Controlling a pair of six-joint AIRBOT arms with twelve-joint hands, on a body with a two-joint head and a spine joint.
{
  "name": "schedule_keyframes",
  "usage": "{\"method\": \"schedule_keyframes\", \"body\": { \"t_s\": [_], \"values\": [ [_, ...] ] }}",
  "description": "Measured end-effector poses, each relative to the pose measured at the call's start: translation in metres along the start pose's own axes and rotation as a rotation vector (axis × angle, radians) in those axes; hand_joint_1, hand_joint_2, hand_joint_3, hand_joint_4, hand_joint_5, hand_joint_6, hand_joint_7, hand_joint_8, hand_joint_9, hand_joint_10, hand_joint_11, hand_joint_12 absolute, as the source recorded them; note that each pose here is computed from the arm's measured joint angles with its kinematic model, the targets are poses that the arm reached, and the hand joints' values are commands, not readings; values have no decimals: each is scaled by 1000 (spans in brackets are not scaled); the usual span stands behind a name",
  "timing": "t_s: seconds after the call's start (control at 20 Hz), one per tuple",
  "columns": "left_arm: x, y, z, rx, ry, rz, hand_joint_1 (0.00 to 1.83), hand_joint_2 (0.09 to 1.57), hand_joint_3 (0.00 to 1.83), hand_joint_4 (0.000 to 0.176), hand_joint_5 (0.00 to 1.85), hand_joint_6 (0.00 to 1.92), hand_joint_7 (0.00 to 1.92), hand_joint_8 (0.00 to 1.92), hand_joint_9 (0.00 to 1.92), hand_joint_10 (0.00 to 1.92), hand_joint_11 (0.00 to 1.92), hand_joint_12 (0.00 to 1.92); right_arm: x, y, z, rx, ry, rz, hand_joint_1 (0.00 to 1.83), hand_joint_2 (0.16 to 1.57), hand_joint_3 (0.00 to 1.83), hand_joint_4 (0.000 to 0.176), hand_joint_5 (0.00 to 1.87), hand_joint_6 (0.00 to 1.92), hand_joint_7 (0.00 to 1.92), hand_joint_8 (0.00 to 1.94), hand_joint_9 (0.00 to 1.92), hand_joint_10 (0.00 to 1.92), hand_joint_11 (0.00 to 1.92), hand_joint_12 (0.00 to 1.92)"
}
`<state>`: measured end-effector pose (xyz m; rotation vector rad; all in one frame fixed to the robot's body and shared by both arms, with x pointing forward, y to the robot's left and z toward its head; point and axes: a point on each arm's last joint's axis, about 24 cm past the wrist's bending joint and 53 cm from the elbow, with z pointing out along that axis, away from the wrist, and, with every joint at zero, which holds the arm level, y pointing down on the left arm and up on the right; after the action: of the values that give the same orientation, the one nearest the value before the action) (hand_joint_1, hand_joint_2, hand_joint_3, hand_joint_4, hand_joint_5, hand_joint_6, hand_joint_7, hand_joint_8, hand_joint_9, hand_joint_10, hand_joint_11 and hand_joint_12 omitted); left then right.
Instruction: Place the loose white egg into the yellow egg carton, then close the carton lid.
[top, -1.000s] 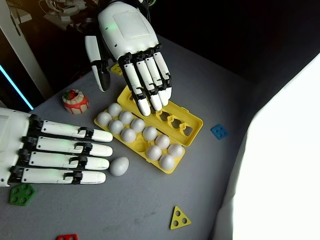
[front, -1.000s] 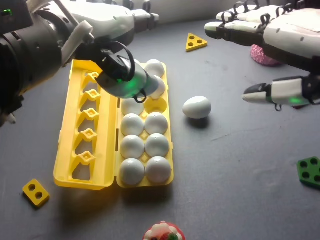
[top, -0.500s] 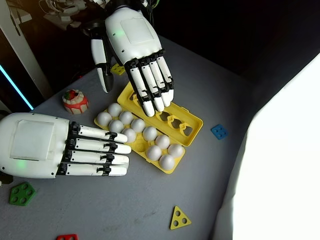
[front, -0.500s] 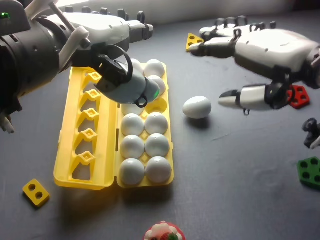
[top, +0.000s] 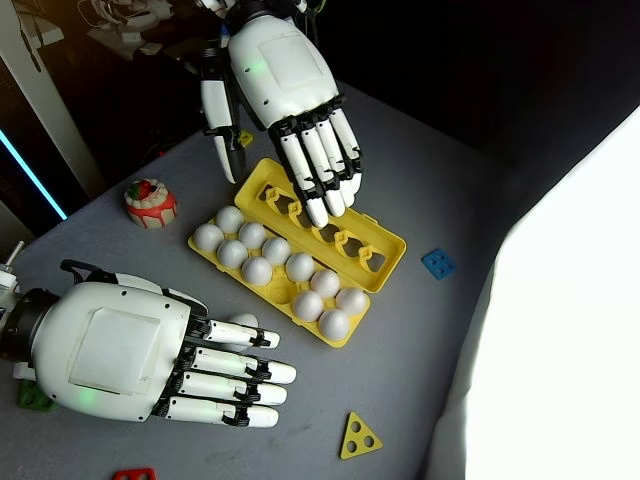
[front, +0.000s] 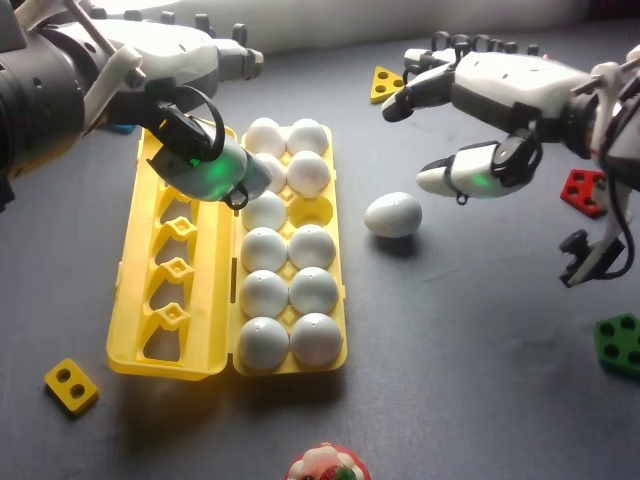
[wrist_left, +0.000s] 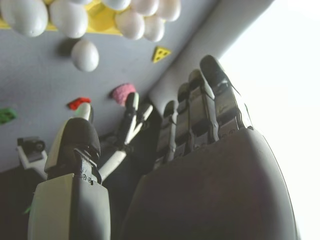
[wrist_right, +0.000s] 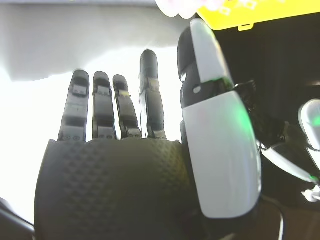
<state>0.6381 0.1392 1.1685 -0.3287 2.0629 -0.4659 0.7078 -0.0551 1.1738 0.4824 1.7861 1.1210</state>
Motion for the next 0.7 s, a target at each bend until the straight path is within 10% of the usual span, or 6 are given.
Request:
{"method": "schedule_keyframes", "body": {
  "t_s": [0.7],
  "values": [
    [-12, 47, 11, -76, -10, -12, 526, 1237, 3, 47, 93, 0, 95, 4, 150, 3, 0, 605, 27, -5, 16, 16, 7, 8, 1251, 1107, 0, 0, 265, 155, 0, 0, 0, 0, 0, 0]
  ]
}}
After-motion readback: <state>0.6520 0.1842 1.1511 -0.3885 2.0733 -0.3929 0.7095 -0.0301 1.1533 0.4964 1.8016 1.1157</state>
